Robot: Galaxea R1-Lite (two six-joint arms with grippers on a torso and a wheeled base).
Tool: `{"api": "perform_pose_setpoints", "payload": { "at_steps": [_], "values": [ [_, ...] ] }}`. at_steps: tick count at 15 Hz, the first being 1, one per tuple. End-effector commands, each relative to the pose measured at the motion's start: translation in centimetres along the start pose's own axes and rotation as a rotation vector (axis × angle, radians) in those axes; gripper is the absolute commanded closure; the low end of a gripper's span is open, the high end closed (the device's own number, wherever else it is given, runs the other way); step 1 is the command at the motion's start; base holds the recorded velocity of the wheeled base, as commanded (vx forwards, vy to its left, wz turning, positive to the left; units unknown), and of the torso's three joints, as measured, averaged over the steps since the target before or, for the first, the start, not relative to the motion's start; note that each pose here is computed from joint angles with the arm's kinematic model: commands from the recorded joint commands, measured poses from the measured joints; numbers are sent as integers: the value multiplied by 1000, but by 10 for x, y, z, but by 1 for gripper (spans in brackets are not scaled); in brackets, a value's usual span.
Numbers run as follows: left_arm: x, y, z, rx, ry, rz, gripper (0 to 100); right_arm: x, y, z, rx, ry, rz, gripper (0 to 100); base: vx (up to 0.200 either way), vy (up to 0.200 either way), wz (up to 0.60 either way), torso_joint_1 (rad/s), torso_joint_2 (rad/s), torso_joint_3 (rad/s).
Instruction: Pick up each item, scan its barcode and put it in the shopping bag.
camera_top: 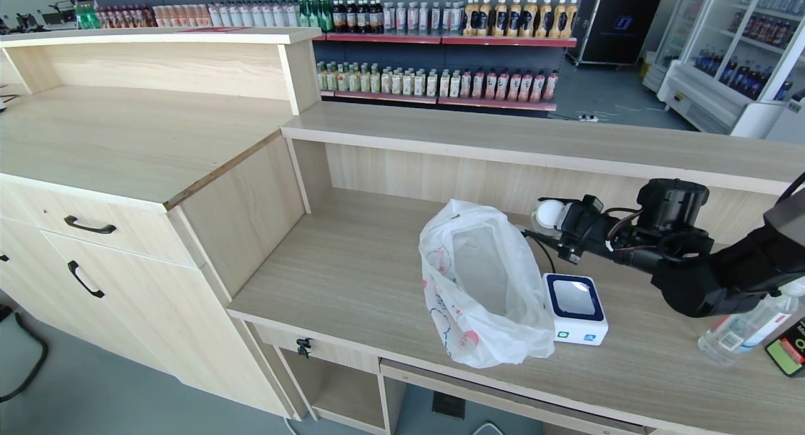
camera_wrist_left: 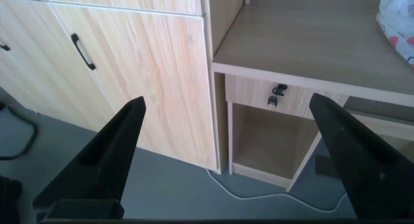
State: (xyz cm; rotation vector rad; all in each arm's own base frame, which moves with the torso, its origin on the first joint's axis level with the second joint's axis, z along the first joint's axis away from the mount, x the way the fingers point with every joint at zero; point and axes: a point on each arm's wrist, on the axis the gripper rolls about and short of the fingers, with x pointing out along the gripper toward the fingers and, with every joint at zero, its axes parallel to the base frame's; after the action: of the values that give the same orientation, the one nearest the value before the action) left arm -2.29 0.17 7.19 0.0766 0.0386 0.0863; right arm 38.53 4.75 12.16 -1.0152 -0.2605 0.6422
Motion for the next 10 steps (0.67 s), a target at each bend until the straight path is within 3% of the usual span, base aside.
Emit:
{"api": "perform_pose_setpoints", "payload": {
  "at_steps": [1, 10],
  "values": [
    [0, 0, 0, 0, 0, 1, 0, 3, 6, -6, 4, 2, 7, 100, 0, 0, 0, 0, 0, 0],
    [0, 0, 0, 0, 0, 1, 0, 10, 18, -23, -5, -38, 7, 100, 0, 0, 0, 0, 0, 0]
  ]
}}
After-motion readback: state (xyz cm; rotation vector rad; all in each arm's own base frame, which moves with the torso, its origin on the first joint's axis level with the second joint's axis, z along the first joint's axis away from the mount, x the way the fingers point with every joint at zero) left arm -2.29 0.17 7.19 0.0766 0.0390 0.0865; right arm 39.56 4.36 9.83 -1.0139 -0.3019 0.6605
